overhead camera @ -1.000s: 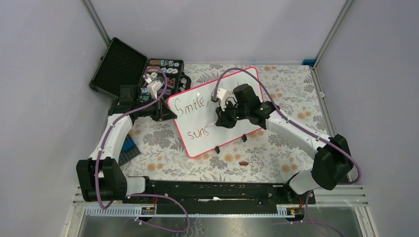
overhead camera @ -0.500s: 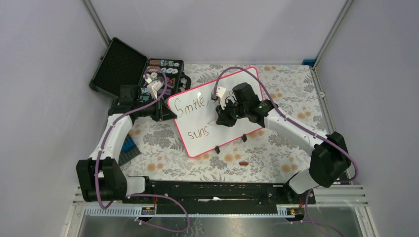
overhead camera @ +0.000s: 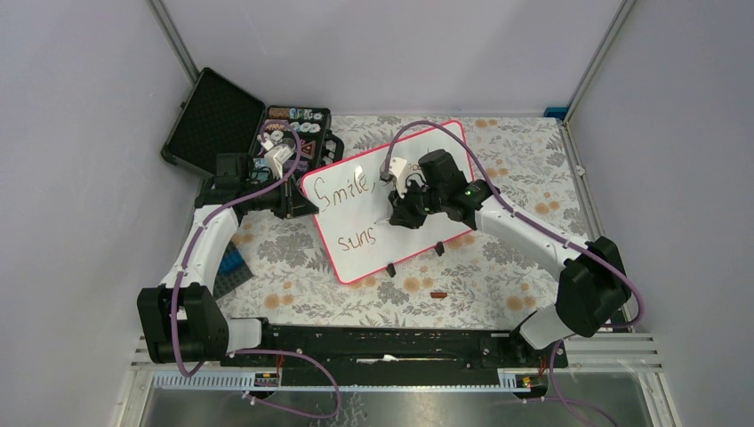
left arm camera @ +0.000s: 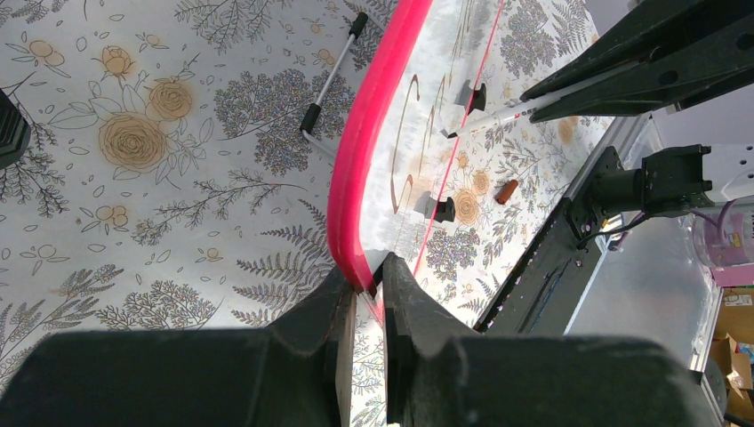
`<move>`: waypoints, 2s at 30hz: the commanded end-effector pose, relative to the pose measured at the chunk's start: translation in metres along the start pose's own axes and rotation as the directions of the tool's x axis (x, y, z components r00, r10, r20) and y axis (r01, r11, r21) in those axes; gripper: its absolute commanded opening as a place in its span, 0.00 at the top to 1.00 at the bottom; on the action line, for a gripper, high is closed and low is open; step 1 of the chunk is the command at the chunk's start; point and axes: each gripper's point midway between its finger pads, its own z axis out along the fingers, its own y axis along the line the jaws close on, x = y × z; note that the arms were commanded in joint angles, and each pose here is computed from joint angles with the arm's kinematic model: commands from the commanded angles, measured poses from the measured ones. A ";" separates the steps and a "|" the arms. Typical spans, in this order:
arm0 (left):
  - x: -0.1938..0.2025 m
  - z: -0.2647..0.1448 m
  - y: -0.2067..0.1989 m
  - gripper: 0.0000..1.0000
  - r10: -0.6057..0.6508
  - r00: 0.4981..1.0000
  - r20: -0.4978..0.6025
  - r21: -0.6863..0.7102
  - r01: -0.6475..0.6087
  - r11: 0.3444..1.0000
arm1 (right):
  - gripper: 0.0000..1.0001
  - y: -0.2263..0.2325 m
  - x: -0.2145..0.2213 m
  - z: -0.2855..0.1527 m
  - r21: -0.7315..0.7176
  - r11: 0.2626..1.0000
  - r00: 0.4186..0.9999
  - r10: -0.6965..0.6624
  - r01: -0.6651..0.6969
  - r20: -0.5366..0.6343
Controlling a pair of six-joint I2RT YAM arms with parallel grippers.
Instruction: Write a sentence on the whiteboard
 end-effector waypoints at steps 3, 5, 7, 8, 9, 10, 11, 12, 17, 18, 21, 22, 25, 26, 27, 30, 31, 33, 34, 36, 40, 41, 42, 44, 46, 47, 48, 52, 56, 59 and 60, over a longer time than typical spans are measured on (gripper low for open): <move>-0.010 -0.001 0.003 1.00 0.102 0.995 0.022 -0.037 -0.101 0.994 | 1.00 -0.001 0.012 0.003 -0.004 1.000 1.000 -0.005 0.005 -0.006; -0.010 -0.001 0.003 1.00 0.102 0.995 0.021 -0.036 -0.101 0.994 | 1.00 0.001 0.017 0.003 -0.007 1.000 1.000 0.000 -0.001 -0.013; -0.010 -0.001 0.003 1.00 0.102 0.995 0.022 -0.036 -0.101 0.994 | 1.00 0.003 0.021 0.002 -0.015 1.000 1.000 0.005 -0.005 -0.019; -0.010 -0.001 0.003 1.00 0.102 0.995 0.022 -0.036 -0.101 0.994 | 1.00 0.004 0.023 0.002 -0.018 1.000 1.000 0.007 -0.008 -0.020; -0.010 -0.001 0.003 1.00 0.103 0.994 0.023 -0.036 -0.102 0.994 | 1.00 0.006 0.024 0.003 -0.022 1.000 1.000 0.008 -0.009 -0.021; -0.010 -0.001 0.003 1.00 0.102 0.995 0.022 -0.035 -0.101 0.994 | 1.00 0.006 0.025 0.003 -0.024 1.000 1.000 0.008 -0.009 -0.020; -0.010 0.000 0.003 1.00 0.102 0.995 0.021 -0.034 -0.101 0.994 | 1.00 0.007 0.027 0.003 -0.026 1.000 1.000 0.010 -0.011 -0.023; -0.011 -0.001 0.003 1.00 0.102 0.995 0.022 -0.035 -0.101 0.994 | 1.00 0.007 0.028 0.003 -0.027 1.000 1.000 0.011 -0.012 -0.024; -0.011 0.000 0.004 1.00 0.099 0.995 0.021 -0.034 -0.098 0.995 | 1.00 0.009 0.027 0.002 -0.036 0.999 1.000 0.013 -0.014 -0.020; -0.011 0.000 0.004 1.00 0.099 0.995 0.021 -0.034 -0.098 0.995 | 1.00 0.009 0.026 0.002 -0.037 0.999 1.000 0.012 -0.013 -0.017; -0.010 0.000 0.004 1.00 0.098 0.995 0.020 -0.033 -0.097 0.995 | 1.00 0.010 0.017 -0.001 -0.041 0.999 1.000 0.009 -0.009 0.003; -0.010 0.000 0.004 1.00 0.098 0.995 0.020 -0.033 -0.097 0.995 | 1.00 0.010 0.014 -0.001 -0.040 0.999 1.000 0.007 -0.007 0.009; -0.011 0.000 0.003 1.00 0.098 0.995 0.021 -0.033 -0.097 0.995 | 1.00 0.006 0.007 -0.001 -0.026 1.000 1.000 0.002 -0.001 0.018; -0.011 0.000 0.003 1.00 0.098 0.995 0.021 -0.032 -0.098 0.995 | 1.00 0.005 0.005 -0.001 -0.023 1.000 1.000 0.001 0.000 0.019; -0.011 0.000 0.003 1.00 0.099 0.995 0.021 -0.032 -0.098 0.995 | 1.00 0.004 0.004 0.000 -0.021 1.000 1.000 0.000 0.000 0.019; -0.012 0.000 0.003 1.00 0.099 0.995 0.022 -0.034 -0.098 0.995 | 1.00 -0.001 0.001 0.001 -0.001 1.000 1.000 -0.004 0.004 0.019; -0.012 0.000 0.003 1.00 0.099 0.995 0.022 -0.033 -0.098 0.995 | 1.00 -0.002 0.000 0.001 0.002 1.000 1.000 -0.004 0.004 0.020; -0.012 0.000 0.003 1.00 0.099 0.995 0.023 -0.034 -0.098 0.995 | 1.00 -0.004 -0.002 0.001 0.012 1.000 1.000 -0.008 0.008 0.022; -0.011 0.000 0.004 1.00 0.098 0.995 0.020 -0.034 -0.097 0.995 | 1.00 -0.005 -0.004 0.001 0.014 1.000 1.000 -0.010 0.010 0.024; -0.011 0.000 0.004 1.00 0.097 0.995 0.020 -0.033 -0.096 0.995 | 1.00 -0.007 -0.006 0.001 0.021 1.000 1.000 -0.014 0.013 0.028; -0.011 0.000 0.003 1.00 0.098 0.995 0.021 -0.033 -0.097 0.995 | 1.00 -0.011 -0.010 -0.001 0.039 0.999 0.999 -0.018 0.017 0.034; -0.011 0.000 0.004 1.00 0.097 0.995 0.021 -0.035 -0.096 0.995 | 1.00 -0.011 -0.011 -0.002 0.043 0.999 0.999 -0.021 0.019 0.035; -0.011 0.000 0.004 1.00 0.098 0.995 0.021 -0.035 -0.098 0.995 | 1.00 -0.013 -0.011 -0.003 0.046 0.999 0.999 -0.019 0.017 0.036; -0.010 0.000 0.004 1.00 0.099 0.995 0.020 -0.036 -0.098 0.995 | 1.00 -0.014 -0.011 -0.005 0.052 0.998 0.999 -0.019 0.017 0.037; -0.010 0.000 0.003 1.00 0.099 0.995 0.020 -0.035 -0.099 0.995 | 1.00 -0.015 -0.009 -0.007 0.056 0.998 0.999 -0.019 0.017 0.033; -0.010 0.000 0.004 1.00 0.099 0.995 0.020 -0.035 -0.098 0.995 | 1.00 -0.016 -0.009 -0.008 0.060 0.998 0.999 -0.019 0.017 0.034; -0.011 0.000 0.004 1.00 0.100 0.995 0.021 -0.036 -0.099 0.994 | 1.00 -0.016 -0.007 -0.008 0.060 0.998 0.999 -0.019 0.017 0.031; -0.012 0.000 0.003 1.00 0.100 0.995 0.022 -0.035 -0.099 0.994 | 1.00 -0.018 -0.002 -0.010 0.067 0.998 1.000 -0.014 0.012 0.025; -0.011 0.000 0.004 1.00 0.099 0.995 0.021 -0.038 -0.098 0.994 | 1.00 -0.017 0.002 -0.010 0.066 0.998 1.000 -0.012 0.011 0.018; -0.011 0.000 0.004 1.00 0.099 0.995 0.022 -0.038 -0.098 0.994 | 1.00 -0.018 0.005 -0.010 0.068 0.998 1.000 -0.013 0.012 0.015; -0.011 0.000 0.004 1.00 0.099 0.995 0.021 -0.038 -0.098 0.994 | 1.00 -0.019 0.006 -0.010 0.070 0.998 1.000 -0.012 0.011 0.012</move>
